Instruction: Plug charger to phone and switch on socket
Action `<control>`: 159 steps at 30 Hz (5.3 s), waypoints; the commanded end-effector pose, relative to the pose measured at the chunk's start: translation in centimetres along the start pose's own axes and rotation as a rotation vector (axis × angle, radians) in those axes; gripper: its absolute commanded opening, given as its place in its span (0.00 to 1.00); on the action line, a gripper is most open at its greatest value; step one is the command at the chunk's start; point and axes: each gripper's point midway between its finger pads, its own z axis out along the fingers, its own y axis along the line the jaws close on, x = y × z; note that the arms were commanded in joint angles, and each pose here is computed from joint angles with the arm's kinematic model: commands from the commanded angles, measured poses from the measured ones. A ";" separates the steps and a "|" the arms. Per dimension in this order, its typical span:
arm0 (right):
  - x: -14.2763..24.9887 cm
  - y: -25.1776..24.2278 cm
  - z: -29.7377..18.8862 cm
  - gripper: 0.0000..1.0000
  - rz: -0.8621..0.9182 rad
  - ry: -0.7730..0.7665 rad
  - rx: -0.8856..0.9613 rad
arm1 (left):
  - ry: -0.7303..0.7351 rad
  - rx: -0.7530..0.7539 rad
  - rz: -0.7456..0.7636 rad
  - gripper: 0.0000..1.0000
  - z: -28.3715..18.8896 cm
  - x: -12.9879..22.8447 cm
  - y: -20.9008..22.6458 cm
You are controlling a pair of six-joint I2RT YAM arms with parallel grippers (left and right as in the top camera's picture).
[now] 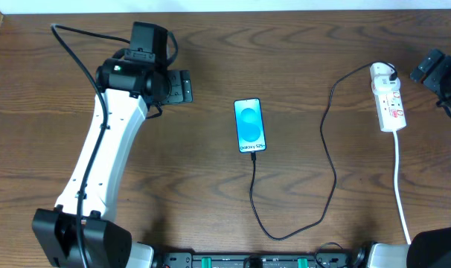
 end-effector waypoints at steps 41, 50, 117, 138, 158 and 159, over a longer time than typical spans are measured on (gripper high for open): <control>-0.2 -0.2 -0.2 0.99 0.014 -0.011 0.013 | -1.224 0.091 -0.227 0.90 -8.5 7.6 7.0; -0.2 -0.2 -0.2 0.99 0.014 -0.011 0.013 | -1.278 0.049 -0.271 0.90 -7.9 9.3 9.1; -0.2 -0.2 -0.2 0.99 0.014 -0.011 0.013 | -0.982 0.057 -0.002 0.90 -0.4 14.2 8.0; 0.1 -0.4 -0.3 0.99 0.015 0.000 0.021 | -0.983 0.057 -0.002 0.90 -0.4 14.2 8.0; 4.6 -0.2 -1.5 0.99 -0.022 -0.293 -0.082 | -0.983 0.057 -0.002 0.90 -0.4 14.2 8.0; 5.4 -0.5 -1.2 0.99 -0.003 -0.316 -0.097 | -0.983 0.057 -0.002 0.90 -0.4 14.2 8.0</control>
